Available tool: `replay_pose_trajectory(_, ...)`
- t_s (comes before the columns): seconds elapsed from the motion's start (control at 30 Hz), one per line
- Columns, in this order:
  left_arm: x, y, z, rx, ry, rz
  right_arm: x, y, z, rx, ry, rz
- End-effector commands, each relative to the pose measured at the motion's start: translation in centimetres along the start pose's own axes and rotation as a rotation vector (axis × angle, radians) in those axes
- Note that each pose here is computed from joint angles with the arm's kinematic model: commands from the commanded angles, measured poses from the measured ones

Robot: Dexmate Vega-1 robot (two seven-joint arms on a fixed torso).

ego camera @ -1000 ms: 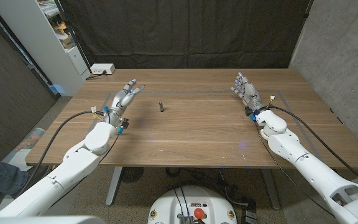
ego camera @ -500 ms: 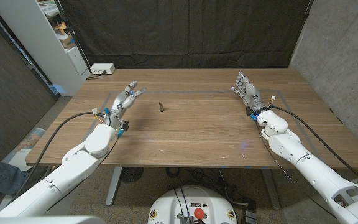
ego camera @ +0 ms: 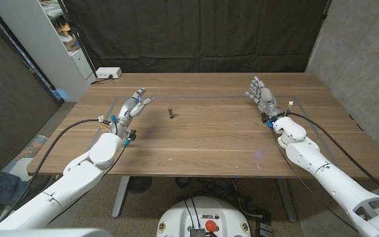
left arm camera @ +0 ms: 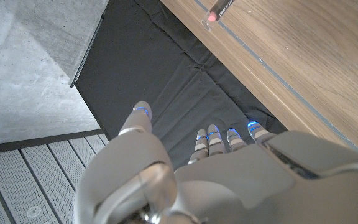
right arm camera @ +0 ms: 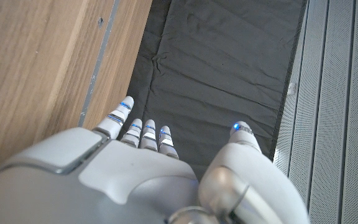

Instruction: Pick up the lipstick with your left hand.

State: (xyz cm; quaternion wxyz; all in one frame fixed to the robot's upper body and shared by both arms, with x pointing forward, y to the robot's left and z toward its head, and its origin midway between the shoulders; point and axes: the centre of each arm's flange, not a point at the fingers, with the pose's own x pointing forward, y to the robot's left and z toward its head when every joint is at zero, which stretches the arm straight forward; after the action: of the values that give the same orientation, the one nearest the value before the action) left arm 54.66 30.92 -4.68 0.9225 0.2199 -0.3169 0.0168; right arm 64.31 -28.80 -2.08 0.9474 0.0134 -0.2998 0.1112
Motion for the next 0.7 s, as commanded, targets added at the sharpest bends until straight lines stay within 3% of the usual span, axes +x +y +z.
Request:
replay_pose_trajectory(0.03, 0.4, -0.1, -0.4, 0.03, 0.016, 0.003, 0.1, -0.1, -0.4, 0.005, 0.006, -0.005)
replay_pose_trajectory(0.7, 1.8, -0.4, -0.2, 0.156, 0.031, 0.007, 1.0, -0.4, -0.6, 0.011, 0.004, -0.011)
